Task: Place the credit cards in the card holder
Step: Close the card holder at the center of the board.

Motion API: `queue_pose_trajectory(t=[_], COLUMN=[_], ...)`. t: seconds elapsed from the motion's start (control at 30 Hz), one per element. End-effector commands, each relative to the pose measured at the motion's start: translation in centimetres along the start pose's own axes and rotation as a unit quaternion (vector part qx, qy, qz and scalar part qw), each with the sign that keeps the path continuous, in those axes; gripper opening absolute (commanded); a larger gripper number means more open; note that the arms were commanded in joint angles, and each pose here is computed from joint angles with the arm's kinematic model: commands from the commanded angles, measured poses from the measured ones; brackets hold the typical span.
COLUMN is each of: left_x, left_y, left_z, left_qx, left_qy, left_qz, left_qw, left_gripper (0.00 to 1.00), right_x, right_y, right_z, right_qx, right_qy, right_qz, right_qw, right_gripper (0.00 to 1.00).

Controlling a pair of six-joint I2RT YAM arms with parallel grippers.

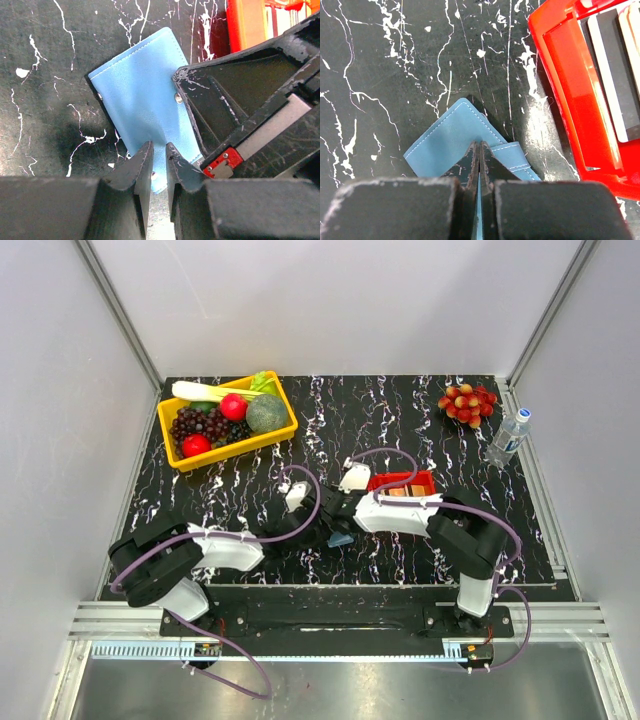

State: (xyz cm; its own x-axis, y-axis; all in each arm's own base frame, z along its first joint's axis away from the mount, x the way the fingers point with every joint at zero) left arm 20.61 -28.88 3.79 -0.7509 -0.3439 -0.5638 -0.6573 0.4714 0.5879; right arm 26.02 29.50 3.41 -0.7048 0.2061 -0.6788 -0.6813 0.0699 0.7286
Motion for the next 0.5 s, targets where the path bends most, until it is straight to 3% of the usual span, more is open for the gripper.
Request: queue_pose_trajectory(t=[0.0,0.47], left_x=[2.2,2.9], left_y=[0.4,0.7], left_z=[2.0,2.6], left_qx=[-0.015,0.024], left_qy=[-0.008,0.075], left_qz=[0.040,0.018], left_qw=[0.999,0.997], left_gripper=[0.22,0.21], right_x=[9.4,13.9], right_y=[-0.9,-1.5], right_z=[-1.0,-4.6], right_qx=[0.004,0.042], right_qy=[0.003,-0.056], right_qz=[0.091,0.084], right_qw=[0.996,0.994], right_gripper=[0.00,0.00])
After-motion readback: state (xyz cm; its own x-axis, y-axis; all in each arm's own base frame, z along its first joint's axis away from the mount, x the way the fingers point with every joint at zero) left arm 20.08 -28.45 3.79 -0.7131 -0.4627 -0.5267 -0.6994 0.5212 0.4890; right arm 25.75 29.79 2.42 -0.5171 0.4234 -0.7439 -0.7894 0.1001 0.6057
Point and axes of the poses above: each gripper's point midway between its finger pads, its own y axis back along the fingers, its own z axis along the line the jaws close on, x = y × z, the point moved 2 cm from there along y, back along the fingers, and after that the axes turned 4 degrees about y, right-handed, at the moved point
